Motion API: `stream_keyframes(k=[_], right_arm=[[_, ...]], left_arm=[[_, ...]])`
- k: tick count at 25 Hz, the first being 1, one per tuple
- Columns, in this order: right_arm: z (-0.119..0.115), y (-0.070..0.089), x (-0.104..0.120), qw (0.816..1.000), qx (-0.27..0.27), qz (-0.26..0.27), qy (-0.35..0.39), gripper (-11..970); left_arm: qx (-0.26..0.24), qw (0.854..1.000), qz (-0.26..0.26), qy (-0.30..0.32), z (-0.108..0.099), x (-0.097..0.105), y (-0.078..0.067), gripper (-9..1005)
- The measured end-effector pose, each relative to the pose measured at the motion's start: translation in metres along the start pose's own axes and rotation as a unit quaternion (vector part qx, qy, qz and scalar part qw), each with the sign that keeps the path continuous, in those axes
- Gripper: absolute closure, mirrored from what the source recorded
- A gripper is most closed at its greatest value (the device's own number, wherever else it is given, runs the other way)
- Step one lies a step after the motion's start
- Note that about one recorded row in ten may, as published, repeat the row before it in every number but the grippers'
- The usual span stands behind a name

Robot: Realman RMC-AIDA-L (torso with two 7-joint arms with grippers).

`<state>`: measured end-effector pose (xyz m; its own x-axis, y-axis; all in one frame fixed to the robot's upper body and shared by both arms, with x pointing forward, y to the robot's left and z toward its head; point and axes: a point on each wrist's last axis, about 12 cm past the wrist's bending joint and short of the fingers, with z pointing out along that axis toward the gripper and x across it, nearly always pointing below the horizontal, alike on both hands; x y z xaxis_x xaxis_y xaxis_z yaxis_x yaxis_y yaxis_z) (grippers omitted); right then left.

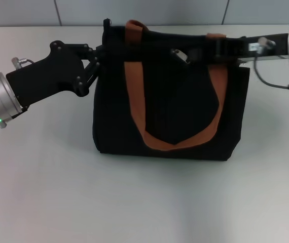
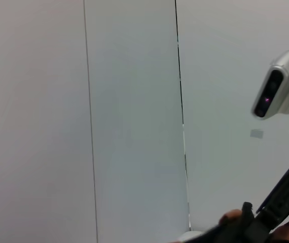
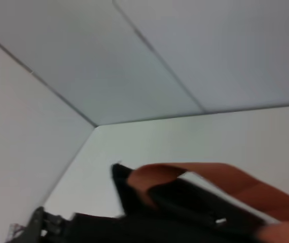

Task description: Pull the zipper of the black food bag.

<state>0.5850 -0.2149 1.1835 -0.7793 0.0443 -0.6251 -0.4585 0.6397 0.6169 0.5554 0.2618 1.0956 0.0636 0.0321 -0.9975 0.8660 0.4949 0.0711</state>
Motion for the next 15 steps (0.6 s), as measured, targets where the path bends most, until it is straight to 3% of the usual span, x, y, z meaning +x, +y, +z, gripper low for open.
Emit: stream_keyframes(k=[7, 15], right_arm=[[-0.024, -0.008, 0.006, 0.999, 0.024, 0.017, -0.016, 961], [-0.034, -0.006, 0.012, 0.996, -0.065, 0.016, -0.063, 901]], left_arm=[[0.000, 1.000, 0.001, 0.000, 0.002, -0.001, 0.001, 971], [-0.002, 1.000, 0.000, 0.001, 0.002, 0.000, 0.001, 972]])
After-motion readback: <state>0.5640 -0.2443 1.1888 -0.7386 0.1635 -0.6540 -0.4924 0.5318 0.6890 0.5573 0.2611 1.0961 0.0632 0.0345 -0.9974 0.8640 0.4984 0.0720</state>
